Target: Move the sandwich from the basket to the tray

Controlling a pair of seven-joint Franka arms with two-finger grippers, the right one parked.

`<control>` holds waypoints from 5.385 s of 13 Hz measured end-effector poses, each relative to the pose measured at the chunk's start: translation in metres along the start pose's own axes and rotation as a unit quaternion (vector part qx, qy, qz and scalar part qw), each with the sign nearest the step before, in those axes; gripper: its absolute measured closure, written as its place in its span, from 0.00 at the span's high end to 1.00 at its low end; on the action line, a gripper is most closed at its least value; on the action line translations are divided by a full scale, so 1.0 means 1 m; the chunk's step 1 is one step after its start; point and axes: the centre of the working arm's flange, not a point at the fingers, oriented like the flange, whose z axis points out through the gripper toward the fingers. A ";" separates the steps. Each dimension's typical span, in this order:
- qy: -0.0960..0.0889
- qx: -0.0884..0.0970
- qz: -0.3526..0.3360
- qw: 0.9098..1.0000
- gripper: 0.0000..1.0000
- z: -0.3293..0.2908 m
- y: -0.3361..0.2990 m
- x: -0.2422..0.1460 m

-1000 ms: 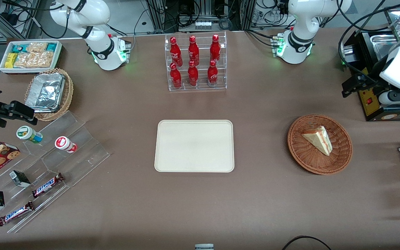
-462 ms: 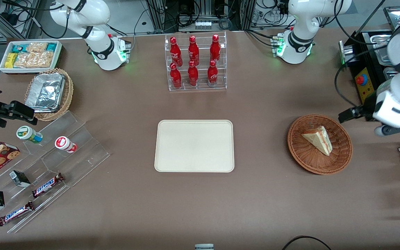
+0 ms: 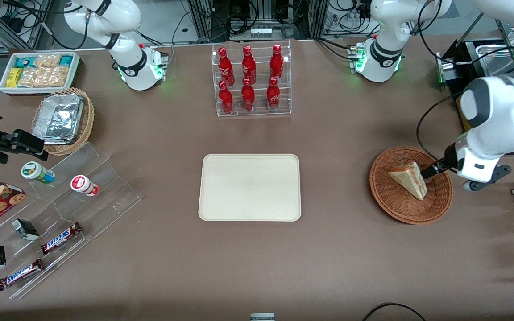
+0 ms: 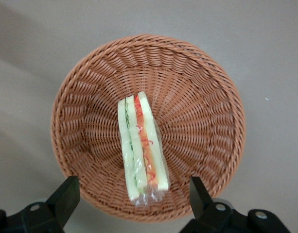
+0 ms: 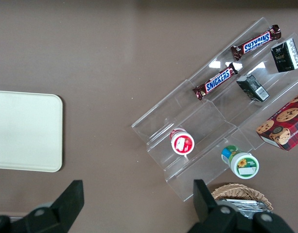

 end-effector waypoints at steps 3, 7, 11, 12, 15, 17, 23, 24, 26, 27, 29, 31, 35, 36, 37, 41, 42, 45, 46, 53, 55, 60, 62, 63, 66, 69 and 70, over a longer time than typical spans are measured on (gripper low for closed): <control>-0.004 0.003 -0.059 0.998 1.00 0.043 0.009 0.003; -0.032 0.023 -0.109 0.993 1.00 0.090 0.010 0.001; -0.042 0.031 -0.116 0.992 0.96 0.119 0.013 -0.002; -0.043 0.032 -0.116 0.992 0.85 0.123 0.013 -0.002; -0.041 0.031 -0.114 0.992 0.50 0.119 0.015 -0.003; -0.038 0.028 -0.104 0.993 0.36 0.105 0.027 -0.005; -0.013 0.011 -0.006 1.000 0.31 0.004 0.127 -0.016; -0.008 0.007 0.017 1.000 0.31 0.000 0.150 -0.026; -0.005 0.005 0.064 0.998 0.30 0.005 0.202 -0.054; -0.005 0.005 0.088 0.996 0.27 0.012 0.230 -0.069; -0.009 0.010 0.136 0.991 0.28 0.037 0.284 -0.104; -0.015 0.015 0.183 0.983 0.26 0.066 0.330 -0.141; -0.033 -0.003 0.238 0.971 0.27 0.083 0.382 -0.198; -0.036 -0.006 0.246 0.969 0.27 0.085 0.387 -0.203; -0.039 -0.008 0.251 0.967 0.29 0.089 0.392 -0.207; -0.060 -0.016 0.271 0.960 0.30 0.121 0.415 -0.224; -0.064 -0.014 0.277 0.959 0.31 0.128 0.420 -0.231; -0.067 -0.011 0.284 0.956 0.39 0.138 0.425 -0.240; -0.066 -0.013 0.284 0.956 0.50 0.136 0.426 -0.239; -0.031 -0.033 0.246 0.968 1.00 0.041 0.422 -0.205; -0.019 -0.029 0.212 0.977 1.00 -0.040 0.384 -0.162; -0.017 -0.010 0.175 0.984 1.00 -0.147 0.257 -0.072; -0.018 -0.004 0.179 0.984 1.00 -0.158 0.216 -0.056; -0.021 0.000 0.184 0.983 1.00 -0.165 0.195 -0.051; -0.030 0.012 0.205 0.978 1.00 -0.203 0.138 -0.054; -0.022 0.017 0.207 0.978 1.00 -0.263 0.091 -0.072; -0.021 0.019 0.214 0.976 1.00 -0.279 0.076 -0.079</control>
